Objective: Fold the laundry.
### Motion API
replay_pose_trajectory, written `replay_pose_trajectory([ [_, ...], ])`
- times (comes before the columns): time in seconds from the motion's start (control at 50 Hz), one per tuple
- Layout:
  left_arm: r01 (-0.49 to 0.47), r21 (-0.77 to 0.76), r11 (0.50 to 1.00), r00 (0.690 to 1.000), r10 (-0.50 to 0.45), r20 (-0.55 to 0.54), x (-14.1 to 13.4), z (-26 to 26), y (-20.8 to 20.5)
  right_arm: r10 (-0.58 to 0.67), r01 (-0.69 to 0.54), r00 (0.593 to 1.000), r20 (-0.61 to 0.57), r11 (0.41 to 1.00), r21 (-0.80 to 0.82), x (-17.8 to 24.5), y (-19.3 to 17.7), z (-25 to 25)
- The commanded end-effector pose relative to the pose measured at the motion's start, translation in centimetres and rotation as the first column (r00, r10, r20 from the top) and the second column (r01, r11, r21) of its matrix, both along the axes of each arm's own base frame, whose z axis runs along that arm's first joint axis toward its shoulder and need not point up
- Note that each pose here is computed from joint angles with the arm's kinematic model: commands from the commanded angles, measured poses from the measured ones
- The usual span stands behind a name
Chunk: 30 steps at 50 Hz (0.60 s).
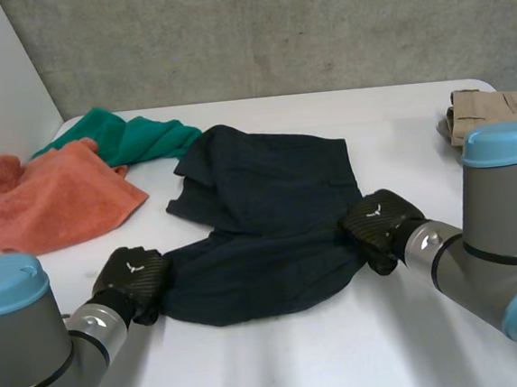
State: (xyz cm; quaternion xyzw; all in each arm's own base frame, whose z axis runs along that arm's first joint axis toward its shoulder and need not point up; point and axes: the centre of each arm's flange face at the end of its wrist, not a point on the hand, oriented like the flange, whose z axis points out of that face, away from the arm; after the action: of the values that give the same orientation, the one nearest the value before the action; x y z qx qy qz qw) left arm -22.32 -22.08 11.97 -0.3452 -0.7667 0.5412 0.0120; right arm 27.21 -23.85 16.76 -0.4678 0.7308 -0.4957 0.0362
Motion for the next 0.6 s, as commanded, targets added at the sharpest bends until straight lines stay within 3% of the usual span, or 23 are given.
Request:
replay_pose_trajectory([
  [0.02, 0.053, 0.008, 0.999, 0.998, -0.054, 0.025, -0.3, 4.9, 3.0, 0.047, -0.031, 0.986, -0.157, 0.994, 0.104, -3.0, 3.9, 2.8],
  [0.14, 0.078, 0.136, 0.988, 0.994, -0.087, 0.064, 0.7, 8.2, 7.0, 0.117, -0.071, 0.937, -0.328, 0.986, 0.15, -6.7, 6.9, 5.5],
  [0.28, 0.109, 0.173, 0.979, 0.989, -0.124, 0.078, 0.4, 8.7, 8.3, 0.119, -0.081, 0.93, -0.347, 0.989, 0.124, -7.4, 6.9, 5.5],
  [0.46, 0.098, 0.099, 0.99, 0.992, -0.105, 0.074, -2.7, 4.8, 1.8, 0.103, -0.064, 0.928, -0.358, 0.991, 0.119, -6.2, 2.3, 1.3],
  [0.54, 0.086, -0.048, 0.995, 0.994, -0.083, 0.075, -4.8, 5.6, -2.7, 0.023, -0.029, 0.956, -0.291, 0.999, -0.016, -5.1, -1.4, 2.7],
  [0.6, 0.062, -0.259, 0.964, 0.998, -0.053, 0.042, -6.7, 9.1, -6.8, -0.045, 0.015, 0.974, -0.222, 0.991, -0.135, -4.3, -4.4, 4.4],
])
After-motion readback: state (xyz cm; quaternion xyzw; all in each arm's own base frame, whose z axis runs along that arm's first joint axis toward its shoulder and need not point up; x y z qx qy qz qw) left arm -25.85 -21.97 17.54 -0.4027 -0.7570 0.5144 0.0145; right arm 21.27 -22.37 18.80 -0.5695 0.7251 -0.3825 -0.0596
